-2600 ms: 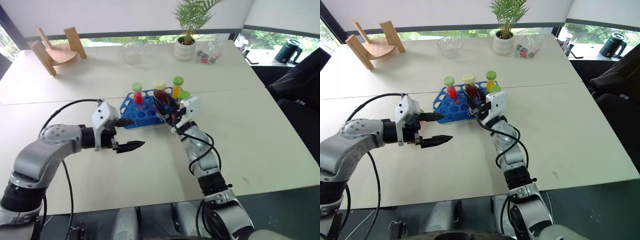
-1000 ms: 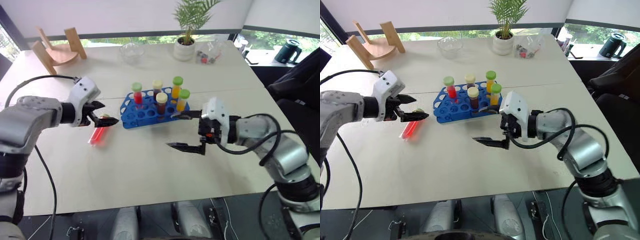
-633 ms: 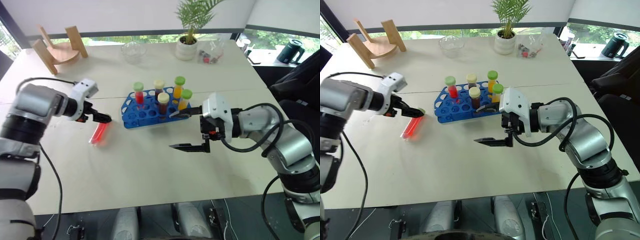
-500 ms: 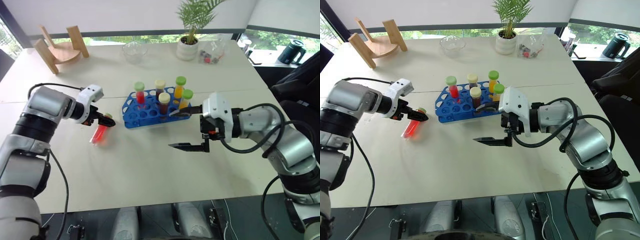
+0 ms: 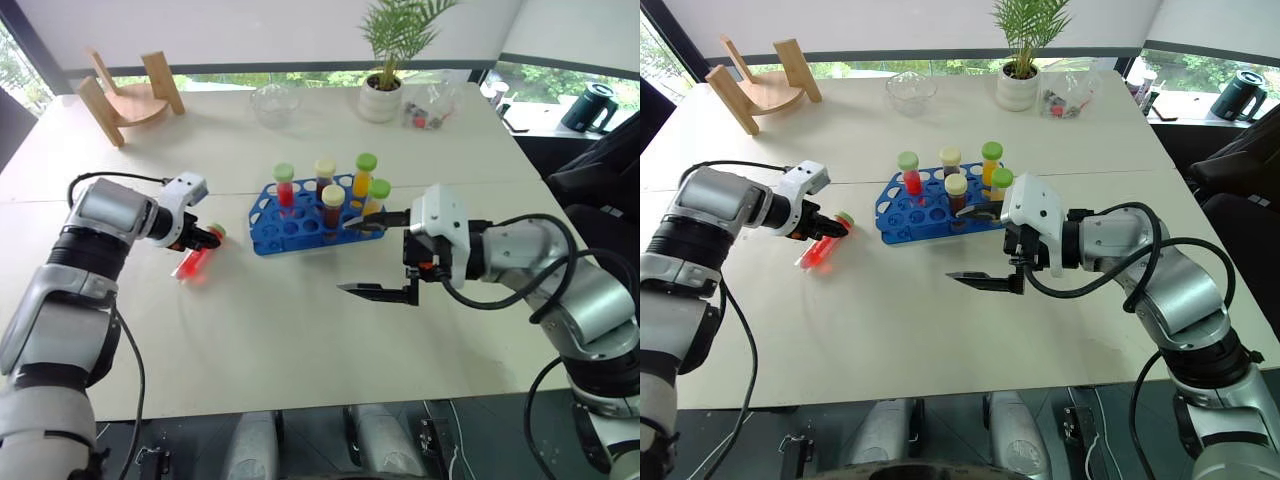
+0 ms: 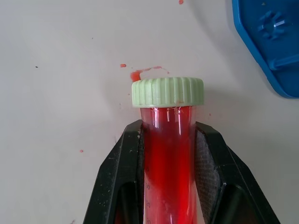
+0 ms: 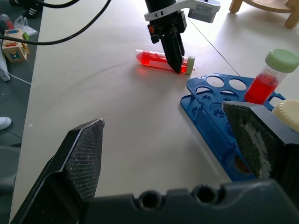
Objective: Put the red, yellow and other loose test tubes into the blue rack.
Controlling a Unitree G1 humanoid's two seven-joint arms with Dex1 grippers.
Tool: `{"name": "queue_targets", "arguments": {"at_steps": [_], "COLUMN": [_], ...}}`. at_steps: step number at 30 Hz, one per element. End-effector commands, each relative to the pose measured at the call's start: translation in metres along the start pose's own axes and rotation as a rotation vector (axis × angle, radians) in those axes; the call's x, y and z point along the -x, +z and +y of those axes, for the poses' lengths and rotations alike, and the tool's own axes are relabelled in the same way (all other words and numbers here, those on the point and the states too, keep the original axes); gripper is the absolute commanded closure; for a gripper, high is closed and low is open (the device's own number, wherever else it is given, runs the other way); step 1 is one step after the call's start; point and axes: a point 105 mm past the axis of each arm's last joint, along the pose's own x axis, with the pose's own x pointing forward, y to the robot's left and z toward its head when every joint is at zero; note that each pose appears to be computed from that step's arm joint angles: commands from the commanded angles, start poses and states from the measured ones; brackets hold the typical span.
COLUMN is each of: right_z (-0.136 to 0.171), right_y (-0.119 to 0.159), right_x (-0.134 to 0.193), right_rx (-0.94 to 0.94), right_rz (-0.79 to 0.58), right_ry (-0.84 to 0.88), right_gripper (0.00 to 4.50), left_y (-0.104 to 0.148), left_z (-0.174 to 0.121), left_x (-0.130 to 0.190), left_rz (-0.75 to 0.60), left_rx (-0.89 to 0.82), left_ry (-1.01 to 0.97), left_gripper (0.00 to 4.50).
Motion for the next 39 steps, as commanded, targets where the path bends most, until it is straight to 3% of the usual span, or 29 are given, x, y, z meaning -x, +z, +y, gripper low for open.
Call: {"name": "queue_targets", "arguments": {"at_steps": [1, 4, 7, 13, 19, 24, 39], "right_z": [-0.005, -0.008, -0.011, -0.016, -0.013, -0.012, -0.013], "right_y": [0.011, 0.009, 0.008, 0.01, 0.012, 0.013, 0.015], "right_x": [0.007, 0.008, 0.009, 0.006, 0.006, 0.008, 0.005], "right_rx": [0.04, 0.026, 0.017, 0.001, -0.003, -0.006, -0.012], "right_rz": [-0.031, -0.034, -0.042, -0.063, -0.063, -0.06, -0.06], "right_ry": [-0.052, -0.083, -0.108, -0.143, -0.156, -0.166, -0.182], "right_gripper": [0.0, 0.0, 0.0, 0.0, 0.0, 0.0, 0.0], "left_y": [0.072, 0.097, 0.104, 0.087, 0.083, 0.078, 0.064], "left_z": [-0.037, -0.062, -0.084, -0.122, -0.127, -0.128, -0.118], "left_x": [0.053, 0.087, 0.099, 0.067, 0.035, 0.018, -0.014], "left_rz": [-0.412, -0.686, -0.893, -1.103, -1.255, -1.319, -1.302], "left_rx": [-0.118, -0.188, -0.213, -0.305, -0.295, -0.287, -0.268], "left_ry": [-0.201, -0.298, -0.354, -0.377, -0.291, -0.267, -0.213], "left_gripper": [3.65, 3.65, 3.65, 3.65, 3.65, 3.65, 3.65]}}
